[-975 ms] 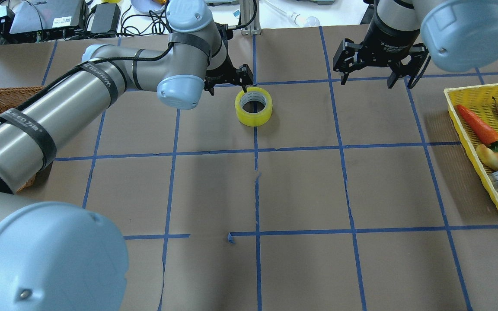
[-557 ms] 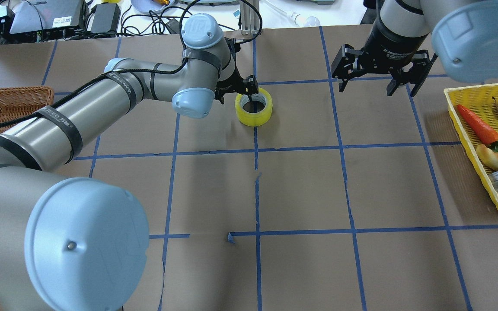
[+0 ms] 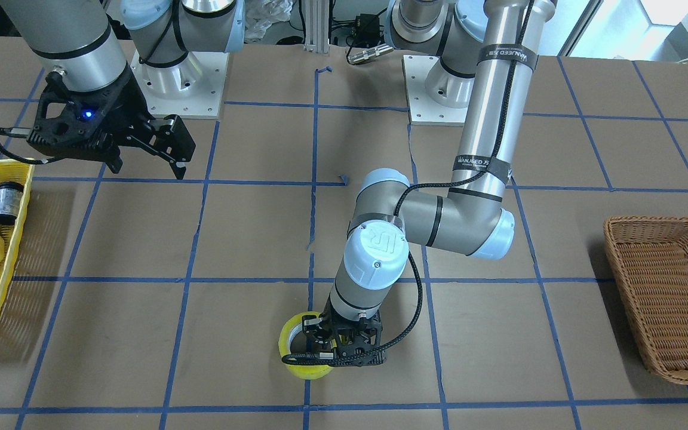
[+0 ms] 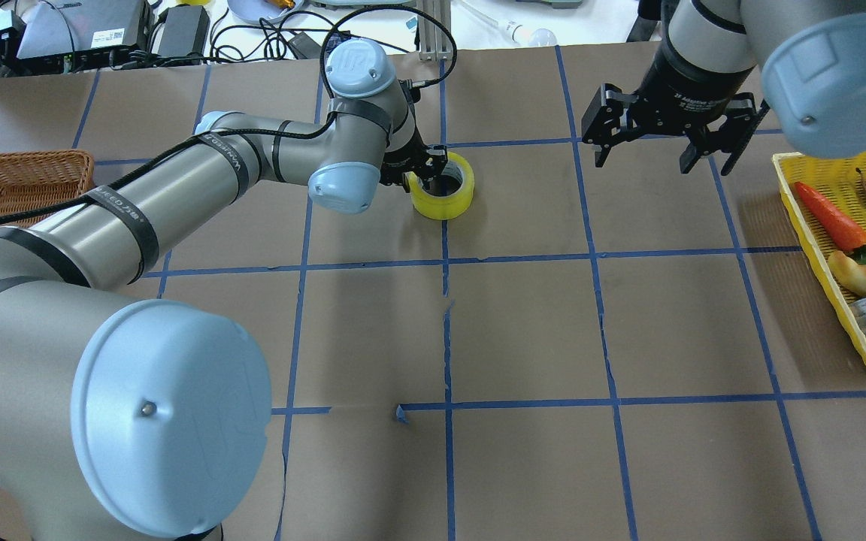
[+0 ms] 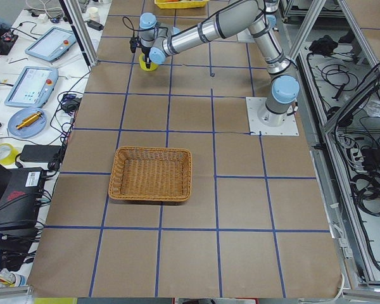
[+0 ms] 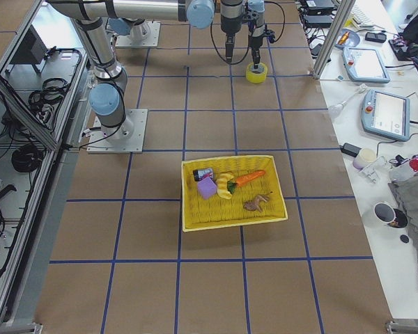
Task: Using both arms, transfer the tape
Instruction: 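Grasp the tape roll with the left gripper and carry it toward the woven basket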
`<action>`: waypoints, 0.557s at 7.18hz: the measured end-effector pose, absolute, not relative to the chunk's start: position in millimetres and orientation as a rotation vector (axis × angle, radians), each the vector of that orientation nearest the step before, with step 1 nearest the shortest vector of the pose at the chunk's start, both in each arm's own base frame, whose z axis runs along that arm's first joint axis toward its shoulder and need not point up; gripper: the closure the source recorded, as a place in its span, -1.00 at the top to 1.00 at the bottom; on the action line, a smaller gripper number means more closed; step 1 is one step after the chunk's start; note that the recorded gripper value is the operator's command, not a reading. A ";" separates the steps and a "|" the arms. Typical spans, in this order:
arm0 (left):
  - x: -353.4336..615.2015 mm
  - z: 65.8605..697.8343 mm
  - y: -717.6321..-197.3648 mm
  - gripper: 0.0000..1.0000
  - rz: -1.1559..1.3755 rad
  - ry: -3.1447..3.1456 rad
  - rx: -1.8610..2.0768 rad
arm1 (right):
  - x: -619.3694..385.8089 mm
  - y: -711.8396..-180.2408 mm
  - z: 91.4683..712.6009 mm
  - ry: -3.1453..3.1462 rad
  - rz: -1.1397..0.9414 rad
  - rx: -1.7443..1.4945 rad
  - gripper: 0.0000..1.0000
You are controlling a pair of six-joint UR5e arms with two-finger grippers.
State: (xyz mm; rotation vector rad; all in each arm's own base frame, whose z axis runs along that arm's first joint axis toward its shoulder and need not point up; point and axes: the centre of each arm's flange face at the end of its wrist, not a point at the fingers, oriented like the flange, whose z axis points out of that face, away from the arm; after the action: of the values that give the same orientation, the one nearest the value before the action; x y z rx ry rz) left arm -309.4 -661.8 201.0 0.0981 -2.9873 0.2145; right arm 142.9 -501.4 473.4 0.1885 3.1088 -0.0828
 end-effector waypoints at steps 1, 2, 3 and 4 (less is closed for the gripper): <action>-307.6 214.7 -660.4 -1.00 0.235 -2.989 0.091 | 142.6 -499.8 472.2 3.110 -0.079 0.188 1.00; -299.7 239.0 -659.0 -1.00 0.240 -2.993 0.101 | 142.5 -498.2 472.1 3.111 -0.079 0.187 1.00; -279.2 274.2 -657.4 -1.00 0.222 -3.001 0.120 | 142.4 -496.0 473.0 3.111 -0.080 0.183 1.00; -235.9 312.1 -658.4 -1.00 0.202 -3.015 0.118 | 142.3 -494.0 473.8 3.112 -0.081 0.178 1.00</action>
State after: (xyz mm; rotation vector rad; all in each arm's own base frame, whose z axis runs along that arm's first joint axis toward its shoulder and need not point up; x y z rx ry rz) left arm -235.9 -658.4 312.1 0.1184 -3.0152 0.2021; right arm 142.3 -494.0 473.8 0.1777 3.1118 -0.0809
